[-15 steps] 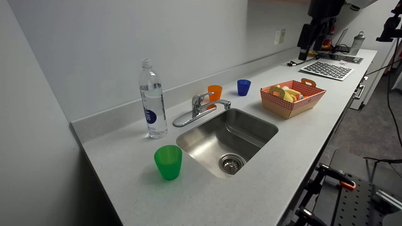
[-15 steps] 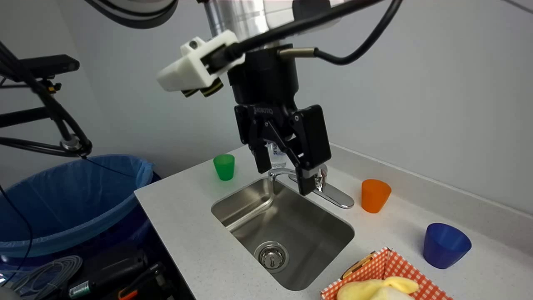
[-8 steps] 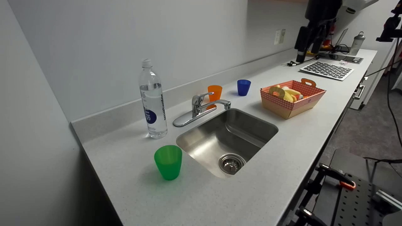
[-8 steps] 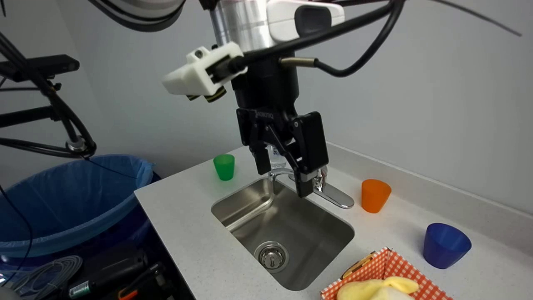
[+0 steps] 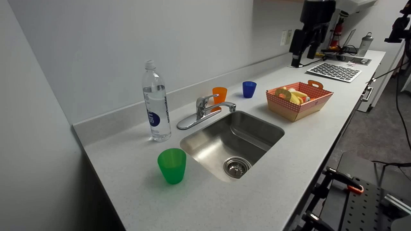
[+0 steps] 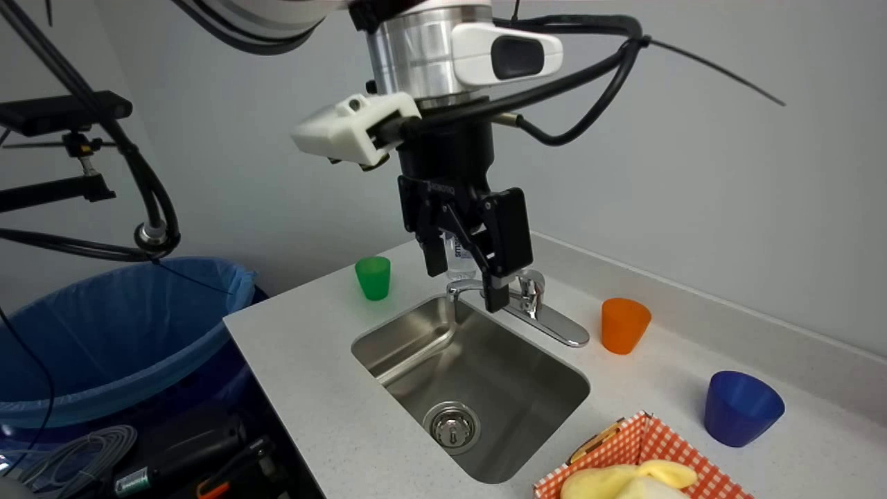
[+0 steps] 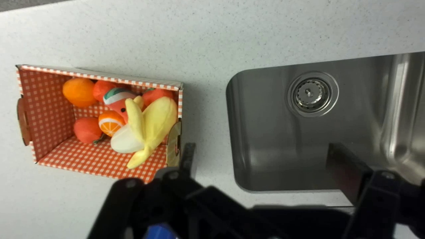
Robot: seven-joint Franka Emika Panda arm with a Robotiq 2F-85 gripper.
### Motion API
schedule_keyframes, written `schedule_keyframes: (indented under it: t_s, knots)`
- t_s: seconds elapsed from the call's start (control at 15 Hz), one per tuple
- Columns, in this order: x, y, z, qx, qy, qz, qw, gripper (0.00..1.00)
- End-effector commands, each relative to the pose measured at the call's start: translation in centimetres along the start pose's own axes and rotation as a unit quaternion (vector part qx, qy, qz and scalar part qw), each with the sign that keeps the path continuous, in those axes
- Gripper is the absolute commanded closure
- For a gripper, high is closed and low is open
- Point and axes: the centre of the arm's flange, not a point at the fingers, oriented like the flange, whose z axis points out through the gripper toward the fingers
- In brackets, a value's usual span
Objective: Move the tap to the right
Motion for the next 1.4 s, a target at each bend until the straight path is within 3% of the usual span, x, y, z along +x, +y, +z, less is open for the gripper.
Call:
schedule_keyframes:
  t_s: [0.0, 0.47, 0.73, 0.87, 1.33]
  knots:
    - [2.4, -1.7, -0.2, 0.018, 0.007, 0.001, 0.9998, 0.0]
    - [5.8, -5.5, 0.3, 0.047, 0.015, -0.04, 0.998, 0.0]
    - [7.4, -7.2, 0.4, 0.033, 0.026, -0.06, 0.9973, 0.0]
    - [7.6, -7.5, 0.1, 0.017, 0.028, -0.045, 0.9984, 0.0]
    - [6.9, -7.4, 0.5, 0.026, 0.021, -0.053, 0.998, 0.0]
